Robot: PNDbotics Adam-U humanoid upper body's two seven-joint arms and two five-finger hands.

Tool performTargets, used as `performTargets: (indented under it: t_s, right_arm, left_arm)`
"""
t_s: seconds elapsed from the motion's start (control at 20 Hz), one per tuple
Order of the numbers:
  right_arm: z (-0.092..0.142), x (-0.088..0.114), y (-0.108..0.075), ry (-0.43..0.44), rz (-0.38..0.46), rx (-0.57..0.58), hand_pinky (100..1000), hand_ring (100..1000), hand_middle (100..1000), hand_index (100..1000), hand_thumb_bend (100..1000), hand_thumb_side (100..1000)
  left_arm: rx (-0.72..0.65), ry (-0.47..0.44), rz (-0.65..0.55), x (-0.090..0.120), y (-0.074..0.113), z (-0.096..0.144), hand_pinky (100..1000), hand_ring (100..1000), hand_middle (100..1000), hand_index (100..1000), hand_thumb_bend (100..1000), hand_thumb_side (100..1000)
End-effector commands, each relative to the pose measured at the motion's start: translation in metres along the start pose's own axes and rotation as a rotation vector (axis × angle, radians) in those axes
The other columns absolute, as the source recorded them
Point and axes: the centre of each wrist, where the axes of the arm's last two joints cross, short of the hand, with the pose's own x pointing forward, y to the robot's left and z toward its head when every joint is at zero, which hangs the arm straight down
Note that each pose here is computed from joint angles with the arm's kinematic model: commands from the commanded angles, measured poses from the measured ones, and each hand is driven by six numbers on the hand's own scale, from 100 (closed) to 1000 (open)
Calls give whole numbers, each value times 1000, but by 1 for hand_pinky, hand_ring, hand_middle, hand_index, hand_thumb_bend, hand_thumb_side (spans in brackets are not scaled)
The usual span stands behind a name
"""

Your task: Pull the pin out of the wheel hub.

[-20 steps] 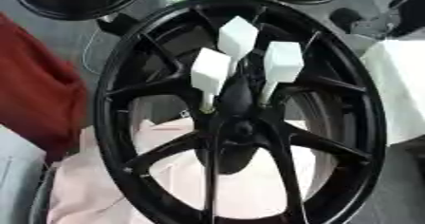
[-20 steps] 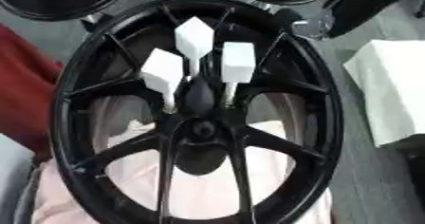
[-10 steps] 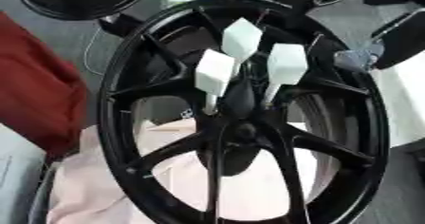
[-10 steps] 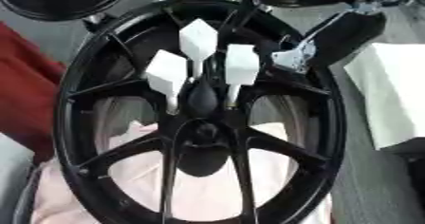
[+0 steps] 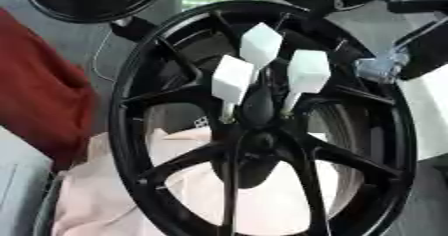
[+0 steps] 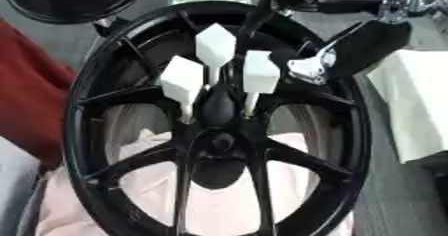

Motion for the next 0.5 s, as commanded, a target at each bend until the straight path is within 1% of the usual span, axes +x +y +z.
performTargets:
  t_s: [0.05,0.15,0.3,0.45,0.5]
  right_arm:
    - [7,2,-7,54,56,-30,888,871,801,884,100,536]
    - [6,2,-4,61,53,-34,889,871,800,885,100,553]
    - [5,1,0,58,37,-29,894,874,797,888,104,498]
    - [5,1,3,51,-3,-21,893,867,787,887,147,432]
    - [5,1,3,49,-18,-24,893,862,782,887,148,428]
  left_arm:
    - [-18,-30,-24,8,3,-6,745,608,515,736,100,716]
    - [-20,-31,-24,8,3,-6,745,608,515,735,100,715]
    - [-21,-31,-23,8,3,-6,744,608,514,735,100,715]
    - [-22,-30,-23,8,2,-6,744,608,514,735,100,716]
    - [-22,-29,-23,8,2,-6,744,608,514,735,100,717]
